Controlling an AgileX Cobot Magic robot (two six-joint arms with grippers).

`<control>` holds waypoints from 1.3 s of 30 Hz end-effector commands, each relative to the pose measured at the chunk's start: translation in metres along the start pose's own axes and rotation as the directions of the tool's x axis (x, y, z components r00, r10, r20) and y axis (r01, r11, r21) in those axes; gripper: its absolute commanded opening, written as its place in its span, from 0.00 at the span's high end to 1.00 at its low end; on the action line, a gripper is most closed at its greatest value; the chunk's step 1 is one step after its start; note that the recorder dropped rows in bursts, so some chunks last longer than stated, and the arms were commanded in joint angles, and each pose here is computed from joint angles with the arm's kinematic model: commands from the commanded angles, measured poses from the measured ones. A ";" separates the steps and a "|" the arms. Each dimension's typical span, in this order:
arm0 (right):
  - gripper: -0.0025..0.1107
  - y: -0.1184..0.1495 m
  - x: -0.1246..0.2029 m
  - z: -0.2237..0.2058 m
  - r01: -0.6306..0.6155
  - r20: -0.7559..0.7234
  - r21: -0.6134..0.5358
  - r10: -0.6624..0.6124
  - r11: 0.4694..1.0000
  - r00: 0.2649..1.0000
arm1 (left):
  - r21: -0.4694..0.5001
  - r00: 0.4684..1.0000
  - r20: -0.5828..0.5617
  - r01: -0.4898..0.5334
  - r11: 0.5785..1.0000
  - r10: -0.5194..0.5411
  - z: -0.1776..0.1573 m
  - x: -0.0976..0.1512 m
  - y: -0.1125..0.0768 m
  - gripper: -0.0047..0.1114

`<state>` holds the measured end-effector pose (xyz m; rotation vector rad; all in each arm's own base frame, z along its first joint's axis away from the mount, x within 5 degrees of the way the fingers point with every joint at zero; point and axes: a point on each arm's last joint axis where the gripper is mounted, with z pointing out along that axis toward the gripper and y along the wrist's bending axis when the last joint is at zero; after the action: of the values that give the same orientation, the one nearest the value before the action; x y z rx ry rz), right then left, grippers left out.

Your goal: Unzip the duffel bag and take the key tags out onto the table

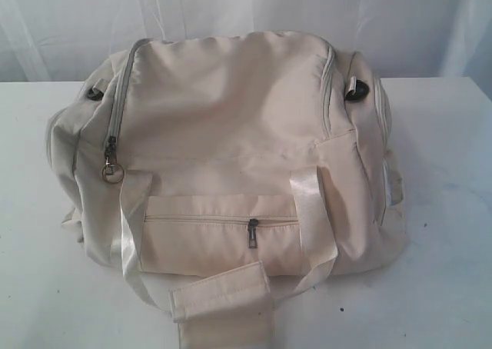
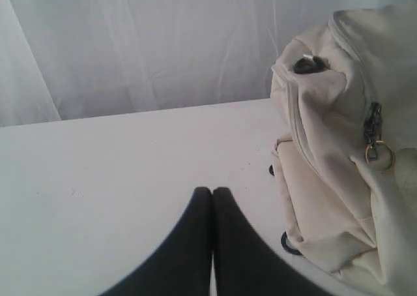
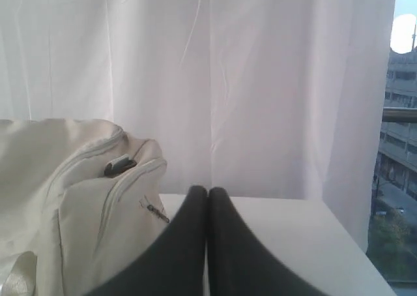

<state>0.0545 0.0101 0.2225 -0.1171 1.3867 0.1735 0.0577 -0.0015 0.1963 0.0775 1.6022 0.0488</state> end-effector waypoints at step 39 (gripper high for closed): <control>0.98 0.066 -0.082 0.106 -0.298 -0.714 -0.482 -0.172 0.824 0.679 | 0.466 0.765 -0.567 -0.007 0.885 0.305 0.081 -0.188 -0.020 0.96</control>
<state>0.1224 0.0722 0.3215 -0.4974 2.0916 0.5764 0.1334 -0.0241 0.3823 0.4264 2.1553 -0.0959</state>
